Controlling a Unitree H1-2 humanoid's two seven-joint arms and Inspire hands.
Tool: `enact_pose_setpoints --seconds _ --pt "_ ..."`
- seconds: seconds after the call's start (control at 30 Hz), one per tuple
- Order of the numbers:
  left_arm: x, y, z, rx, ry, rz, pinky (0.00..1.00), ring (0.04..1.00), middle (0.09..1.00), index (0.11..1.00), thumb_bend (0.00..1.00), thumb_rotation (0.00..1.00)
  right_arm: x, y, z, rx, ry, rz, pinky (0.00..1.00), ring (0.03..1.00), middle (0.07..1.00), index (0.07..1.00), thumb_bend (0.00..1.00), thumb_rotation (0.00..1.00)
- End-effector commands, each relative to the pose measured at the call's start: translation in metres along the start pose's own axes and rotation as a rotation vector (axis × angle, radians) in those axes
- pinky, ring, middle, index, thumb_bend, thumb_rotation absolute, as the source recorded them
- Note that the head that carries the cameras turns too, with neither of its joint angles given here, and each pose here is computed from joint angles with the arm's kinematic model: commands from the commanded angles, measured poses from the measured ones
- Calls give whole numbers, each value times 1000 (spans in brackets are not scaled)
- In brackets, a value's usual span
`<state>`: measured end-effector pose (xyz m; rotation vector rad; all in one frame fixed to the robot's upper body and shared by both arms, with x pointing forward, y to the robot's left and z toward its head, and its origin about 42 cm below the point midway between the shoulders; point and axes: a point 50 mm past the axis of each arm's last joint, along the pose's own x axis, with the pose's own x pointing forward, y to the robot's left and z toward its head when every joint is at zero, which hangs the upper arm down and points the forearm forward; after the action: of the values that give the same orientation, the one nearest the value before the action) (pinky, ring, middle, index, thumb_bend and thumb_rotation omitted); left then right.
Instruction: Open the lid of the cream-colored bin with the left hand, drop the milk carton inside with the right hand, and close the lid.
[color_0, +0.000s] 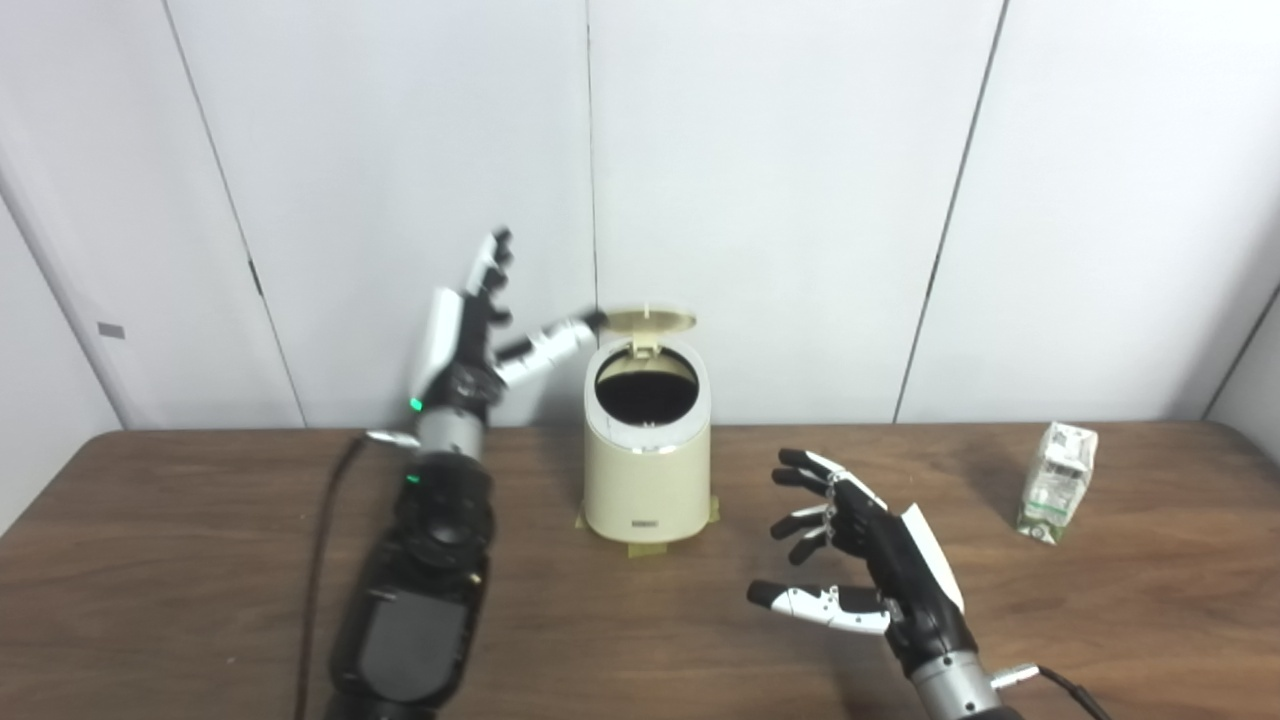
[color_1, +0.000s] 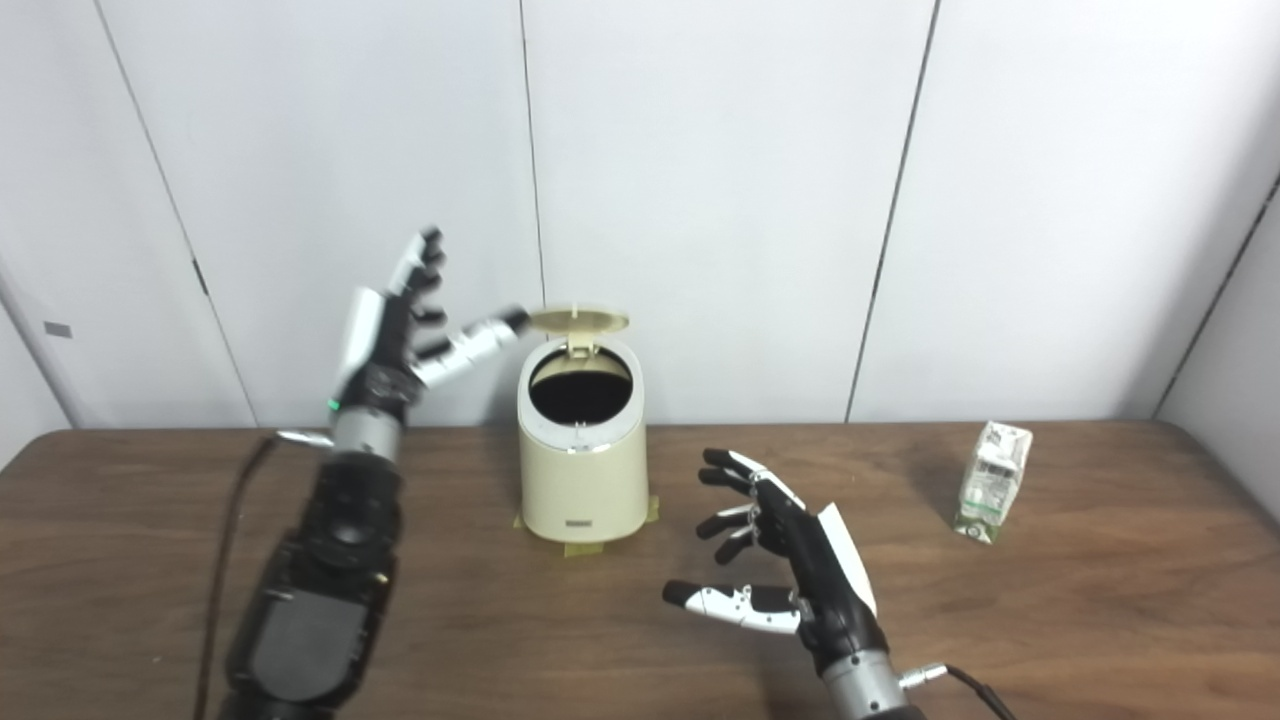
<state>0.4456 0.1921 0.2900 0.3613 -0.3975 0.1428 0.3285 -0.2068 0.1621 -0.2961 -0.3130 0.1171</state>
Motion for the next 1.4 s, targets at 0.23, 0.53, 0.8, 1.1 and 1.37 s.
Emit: enact_pose_setpoints --seconds 0.23,0.53,0.8,1.1,1.37 --pt "-81 55 -33 -92 16 -32 689 768 796 834 810 334 14 -7 14 5 -93 -41 430 582 782 807 602 145" --pt "-154 62 -70 -106 42 -52 575 663 717 771 694 145 14 -9 10 46 -113 -80 440 591 758 781 609 186" --pt "-161 66 -80 -93 28 -68 580 660 710 766 717 133 17 -32 13 36 -132 -95 442 605 779 797 658 156" --pt "-162 81 -88 -70 36 -68 603 669 720 779 710 156 23 -106 25 -214 -155 -213 622 732 786 797 774 237" --pt "-161 86 -92 -36 93 -57 610 681 734 784 672 68 13 -155 59 -416 -125 -303 696 809 823 822 650 184"
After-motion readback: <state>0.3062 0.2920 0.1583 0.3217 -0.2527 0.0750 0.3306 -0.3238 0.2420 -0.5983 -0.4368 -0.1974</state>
